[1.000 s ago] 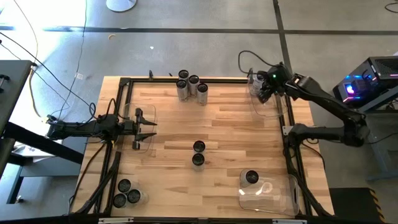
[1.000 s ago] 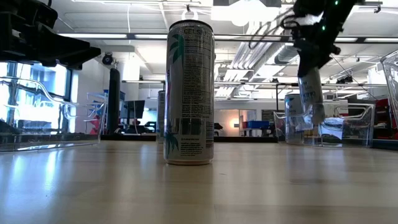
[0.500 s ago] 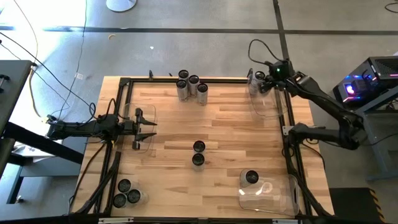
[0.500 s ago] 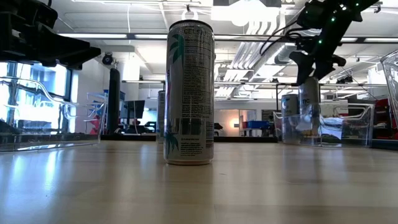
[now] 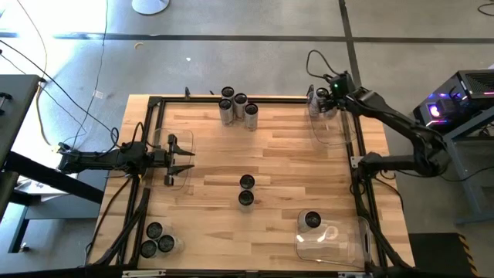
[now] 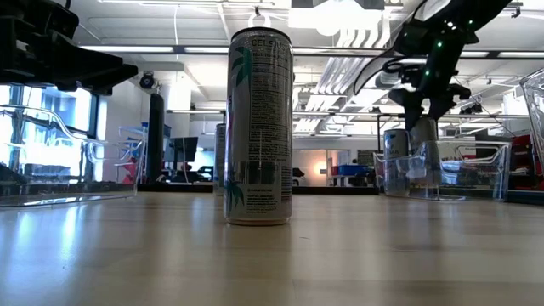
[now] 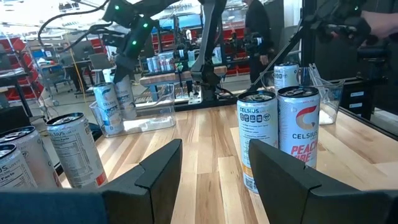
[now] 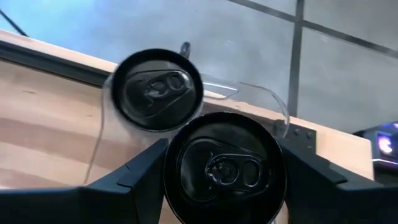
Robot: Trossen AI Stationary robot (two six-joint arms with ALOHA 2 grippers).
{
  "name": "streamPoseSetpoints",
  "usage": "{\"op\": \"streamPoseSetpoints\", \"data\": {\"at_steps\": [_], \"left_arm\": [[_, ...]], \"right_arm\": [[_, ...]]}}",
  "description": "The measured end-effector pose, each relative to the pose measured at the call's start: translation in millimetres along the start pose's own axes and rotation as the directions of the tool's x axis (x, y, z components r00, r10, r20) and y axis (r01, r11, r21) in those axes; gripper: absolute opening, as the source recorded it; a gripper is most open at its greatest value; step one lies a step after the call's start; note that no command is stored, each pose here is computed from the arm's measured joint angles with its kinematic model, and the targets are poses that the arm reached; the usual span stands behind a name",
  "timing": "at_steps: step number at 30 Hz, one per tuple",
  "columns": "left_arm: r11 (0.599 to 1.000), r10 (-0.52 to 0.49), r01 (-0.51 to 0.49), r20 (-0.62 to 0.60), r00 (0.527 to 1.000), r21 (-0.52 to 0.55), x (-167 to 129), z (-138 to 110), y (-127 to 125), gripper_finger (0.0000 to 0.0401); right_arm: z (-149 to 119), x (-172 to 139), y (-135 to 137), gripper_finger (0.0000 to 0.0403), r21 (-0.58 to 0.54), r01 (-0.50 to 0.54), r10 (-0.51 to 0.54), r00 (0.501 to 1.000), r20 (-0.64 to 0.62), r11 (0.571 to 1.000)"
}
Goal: Sort soda cans
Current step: Put the white-blue soda can into the top transparent bin
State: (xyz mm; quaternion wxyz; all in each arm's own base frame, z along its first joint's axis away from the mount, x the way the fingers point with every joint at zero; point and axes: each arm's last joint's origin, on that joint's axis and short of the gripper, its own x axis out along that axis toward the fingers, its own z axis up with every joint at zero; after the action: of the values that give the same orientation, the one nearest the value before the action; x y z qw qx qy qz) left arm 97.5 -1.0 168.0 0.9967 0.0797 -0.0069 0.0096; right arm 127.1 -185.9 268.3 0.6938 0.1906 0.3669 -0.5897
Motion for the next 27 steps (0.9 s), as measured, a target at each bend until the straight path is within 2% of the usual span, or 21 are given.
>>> {"op": "streamPoseSetpoints", "data": {"at_steps": [9, 27], "left_arm": [[1.000, 0.001, -0.001, 0.000, 1.000, 0.000, 0.0, 0.0, 0.0, 0.0179], [1.000, 0.001, -0.001, 0.000, 1.000, 0.000, 0.0, 0.0, 0.0, 0.0179]], "right_arm": [[2.8, 6.0, 2.4, 0.0238, 0.030, 0.022, -0.022, 1.000, 0.012, 0.999], [2.2, 12.6, 4.0, 0.0249, 0.010, 0.041, -0.041, 0.999, -0.009, 0.999]]}}
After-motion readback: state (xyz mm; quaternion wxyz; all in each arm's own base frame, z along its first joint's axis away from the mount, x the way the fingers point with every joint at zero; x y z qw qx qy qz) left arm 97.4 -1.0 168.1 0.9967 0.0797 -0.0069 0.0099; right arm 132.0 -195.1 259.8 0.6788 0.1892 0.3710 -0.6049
